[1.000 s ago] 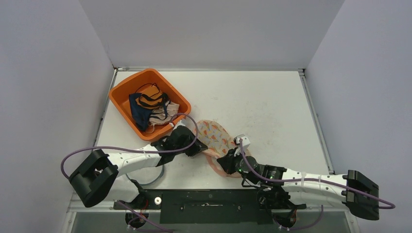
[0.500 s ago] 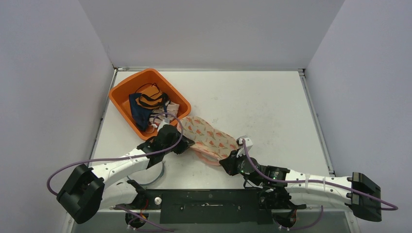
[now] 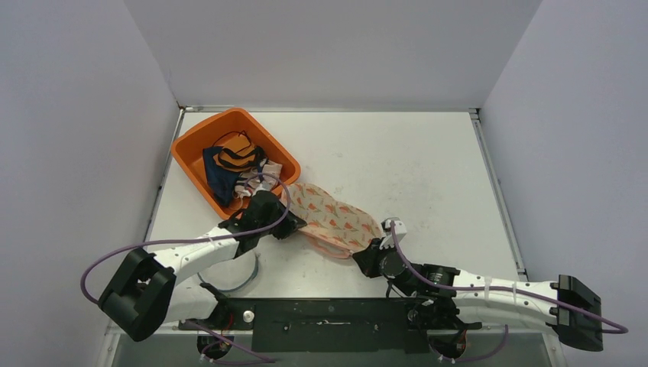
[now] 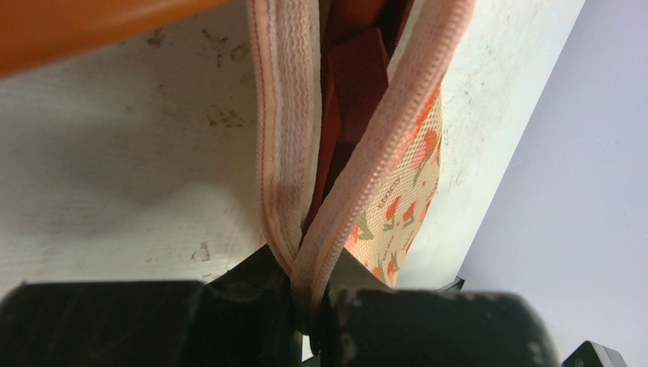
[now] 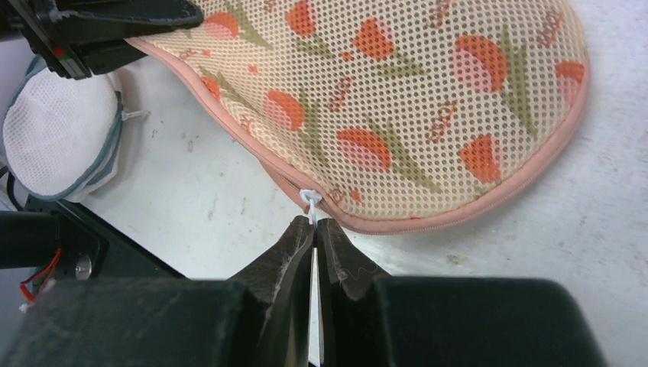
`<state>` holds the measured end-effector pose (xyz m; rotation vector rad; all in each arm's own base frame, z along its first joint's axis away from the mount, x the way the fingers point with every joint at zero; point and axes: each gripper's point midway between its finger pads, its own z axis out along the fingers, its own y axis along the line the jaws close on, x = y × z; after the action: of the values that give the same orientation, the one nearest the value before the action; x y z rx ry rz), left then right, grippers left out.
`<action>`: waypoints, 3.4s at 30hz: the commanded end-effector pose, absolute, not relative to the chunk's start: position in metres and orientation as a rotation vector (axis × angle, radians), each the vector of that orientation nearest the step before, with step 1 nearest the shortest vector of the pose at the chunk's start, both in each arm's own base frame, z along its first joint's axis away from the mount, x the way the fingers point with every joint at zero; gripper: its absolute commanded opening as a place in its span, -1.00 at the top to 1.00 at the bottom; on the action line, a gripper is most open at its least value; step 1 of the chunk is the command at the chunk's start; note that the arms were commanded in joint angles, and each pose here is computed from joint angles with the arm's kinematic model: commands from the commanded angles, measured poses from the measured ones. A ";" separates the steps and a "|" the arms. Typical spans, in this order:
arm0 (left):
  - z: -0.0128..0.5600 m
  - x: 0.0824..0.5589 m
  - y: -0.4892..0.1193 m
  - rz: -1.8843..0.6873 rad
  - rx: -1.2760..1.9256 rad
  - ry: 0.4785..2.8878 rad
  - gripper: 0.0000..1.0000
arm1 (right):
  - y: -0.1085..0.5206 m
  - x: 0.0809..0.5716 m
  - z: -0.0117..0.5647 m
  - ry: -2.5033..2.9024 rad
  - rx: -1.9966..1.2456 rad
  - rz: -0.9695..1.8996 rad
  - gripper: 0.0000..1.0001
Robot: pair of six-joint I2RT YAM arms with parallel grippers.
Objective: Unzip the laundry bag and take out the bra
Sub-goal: Unzip the laundry bag at the center of the board.
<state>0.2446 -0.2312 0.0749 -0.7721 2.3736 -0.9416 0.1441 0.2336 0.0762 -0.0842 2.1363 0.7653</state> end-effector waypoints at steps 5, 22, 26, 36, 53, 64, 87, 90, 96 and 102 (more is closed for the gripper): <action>0.113 0.289 -0.269 -1.025 -0.515 2.343 0.98 | 0.219 0.146 0.067 2.128 -0.093 0.699 0.89; 0.099 0.220 -0.257 -1.144 -0.579 2.438 -0.95 | 0.262 0.161 0.092 2.058 -0.195 0.768 0.89; 0.116 0.206 -0.272 -1.196 -0.531 2.409 -0.93 | 0.277 0.166 0.098 2.048 -0.237 0.780 0.89; 0.120 0.223 -0.311 -1.224 -0.477 2.399 -0.87 | 0.291 0.163 0.109 2.027 -0.279 0.850 0.90; 0.095 0.247 -0.325 -1.171 -0.509 2.435 1.00 | 0.267 0.154 0.107 2.049 -0.258 0.831 0.90; 0.095 0.254 -0.321 -1.184 -0.487 2.437 1.00 | 0.209 0.153 0.078 2.114 -0.072 0.685 0.89; 0.110 0.238 -0.304 -0.993 -0.193 2.595 -0.89 | 0.265 0.159 0.115 2.004 -0.243 0.814 0.89; 0.107 0.217 -0.283 -0.997 -0.271 2.575 -0.93 | 0.280 0.163 0.115 2.007 -0.289 0.817 0.89; 0.113 0.200 -0.289 -1.178 -0.369 2.475 -0.92 | 0.302 0.166 0.115 2.002 -0.334 0.853 0.90; 0.121 0.215 -0.314 -1.262 -0.369 2.417 -0.96 | 0.308 0.163 0.114 2.005 -0.348 0.879 0.90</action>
<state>0.1895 -0.2854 0.0907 -0.3628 2.5684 -1.1161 0.1568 0.2859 0.0786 -0.3670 2.1079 0.7645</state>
